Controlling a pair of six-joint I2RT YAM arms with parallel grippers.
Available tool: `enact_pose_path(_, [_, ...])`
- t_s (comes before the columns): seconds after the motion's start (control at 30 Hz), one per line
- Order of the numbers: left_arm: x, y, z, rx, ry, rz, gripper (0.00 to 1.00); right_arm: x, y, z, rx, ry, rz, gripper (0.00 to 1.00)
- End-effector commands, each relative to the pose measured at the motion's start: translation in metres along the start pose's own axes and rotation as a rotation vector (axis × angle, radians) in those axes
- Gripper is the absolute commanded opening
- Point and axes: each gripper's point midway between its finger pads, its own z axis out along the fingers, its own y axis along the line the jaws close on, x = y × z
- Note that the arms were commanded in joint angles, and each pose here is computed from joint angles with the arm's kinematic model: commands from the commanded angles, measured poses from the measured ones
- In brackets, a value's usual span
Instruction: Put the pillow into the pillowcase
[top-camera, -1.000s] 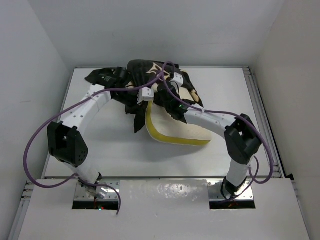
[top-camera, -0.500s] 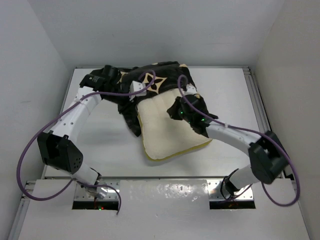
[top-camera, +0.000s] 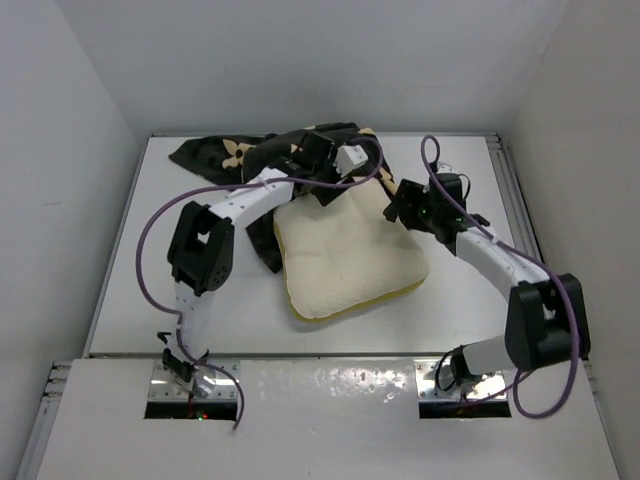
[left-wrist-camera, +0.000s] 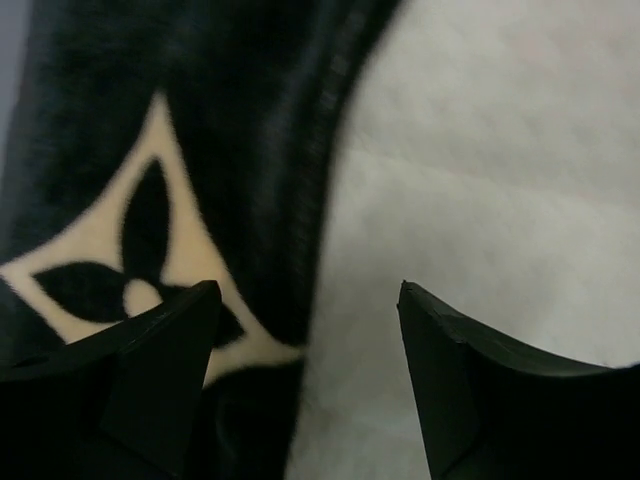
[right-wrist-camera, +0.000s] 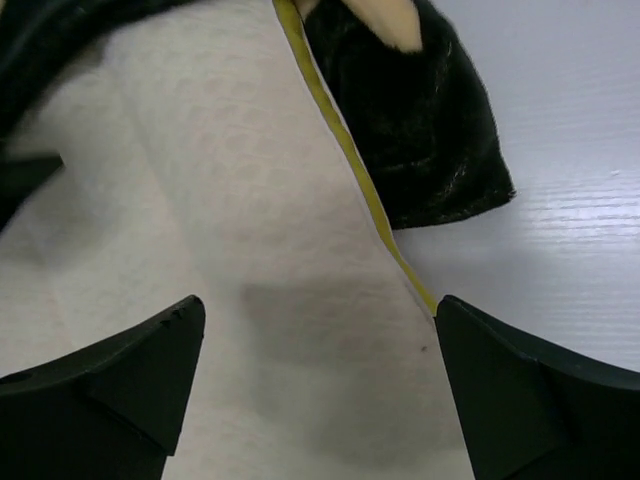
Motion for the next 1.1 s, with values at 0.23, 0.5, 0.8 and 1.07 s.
enact_pose_path(0.23, [-0.02, 0.045, 0.059, -0.242, -0.052, -0.052, 0.62, 0.053, 0.017, 0.056, -0.286, 0.305, 0.001, 0.91])
enact_pose_path(0.5, [-0.018, 0.002, 0.072, -0.038, -0.068, -0.048, 0.0, 0.06, 0.054, 0.05, -0.433, 0.269, -0.064, 0.27])
enact_pose_path(0.8, [-0.149, -0.073, -0.073, 0.427, -0.348, 0.123, 0.0, -0.028, 0.133, -0.018, -0.55, -0.186, -0.163, 0.0])
enact_pose_path(1.07, [-0.142, -0.12, -0.185, 0.662, -0.397, 0.174, 0.0, -0.109, 0.137, -0.08, -0.49, -0.568, -0.002, 0.0])
